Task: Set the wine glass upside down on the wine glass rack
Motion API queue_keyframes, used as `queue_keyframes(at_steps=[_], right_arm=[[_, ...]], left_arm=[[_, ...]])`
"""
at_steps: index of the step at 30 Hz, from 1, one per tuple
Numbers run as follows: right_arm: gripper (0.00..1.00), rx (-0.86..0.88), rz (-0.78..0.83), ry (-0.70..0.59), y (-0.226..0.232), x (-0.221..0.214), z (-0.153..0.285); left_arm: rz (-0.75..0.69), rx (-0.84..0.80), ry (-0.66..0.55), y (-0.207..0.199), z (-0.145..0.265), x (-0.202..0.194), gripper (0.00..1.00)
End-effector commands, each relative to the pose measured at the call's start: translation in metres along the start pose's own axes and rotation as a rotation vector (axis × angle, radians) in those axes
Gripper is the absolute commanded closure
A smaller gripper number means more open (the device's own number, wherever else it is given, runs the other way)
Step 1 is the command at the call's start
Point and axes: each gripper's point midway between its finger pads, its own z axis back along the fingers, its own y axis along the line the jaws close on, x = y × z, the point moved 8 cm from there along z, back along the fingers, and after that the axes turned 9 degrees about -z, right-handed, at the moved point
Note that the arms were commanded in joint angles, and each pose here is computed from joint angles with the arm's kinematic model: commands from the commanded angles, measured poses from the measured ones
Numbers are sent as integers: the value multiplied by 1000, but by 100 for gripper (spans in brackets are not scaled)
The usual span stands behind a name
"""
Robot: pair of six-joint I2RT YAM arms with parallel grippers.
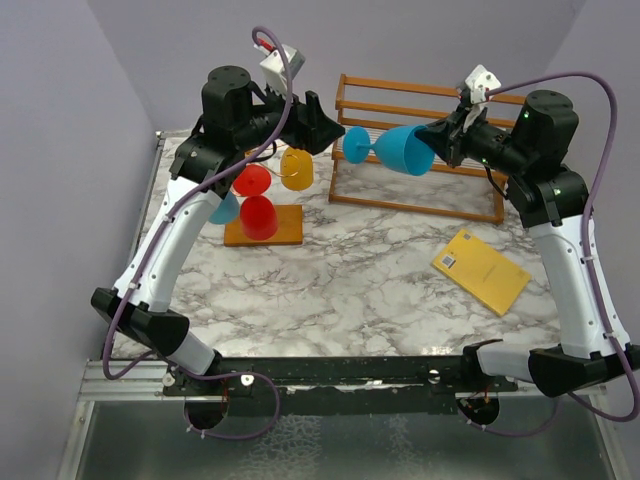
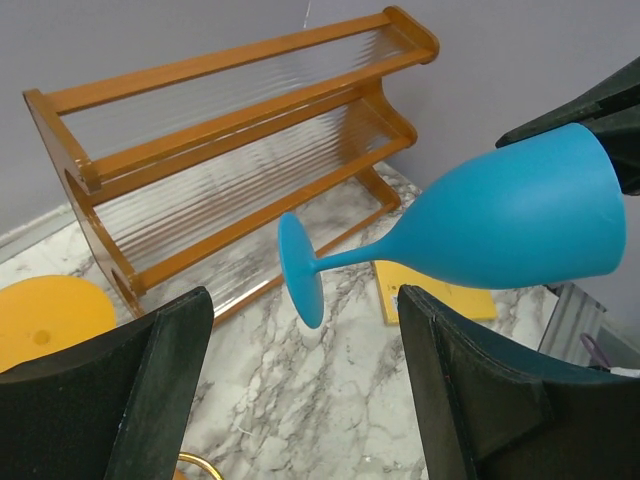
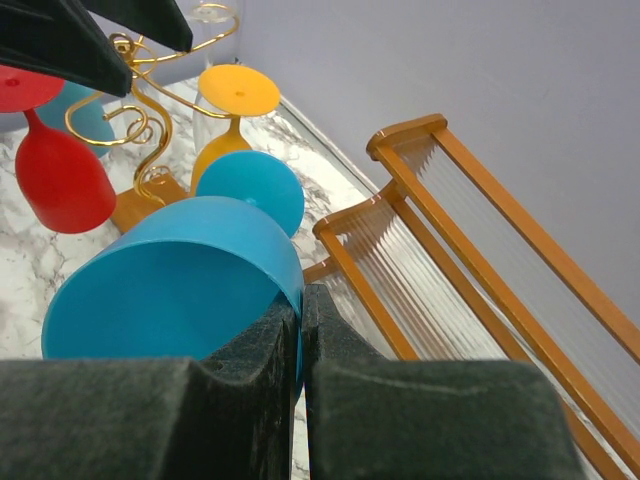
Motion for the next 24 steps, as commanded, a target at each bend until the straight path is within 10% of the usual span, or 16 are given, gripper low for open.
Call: queue_keyframes(at_steps=[1, 15, 24], right_arm=[[97, 42, 8, -51, 4, 13, 0], [97, 91, -3, -58, 12, 21, 7], [97, 110, -4, -68, 16, 24, 10]], left_arm=[[48, -57, -24, -6, -5, 2, 24], [124, -31, 15, 2, -18, -21, 27], [218, -91, 40, -2, -24, -36, 46]])
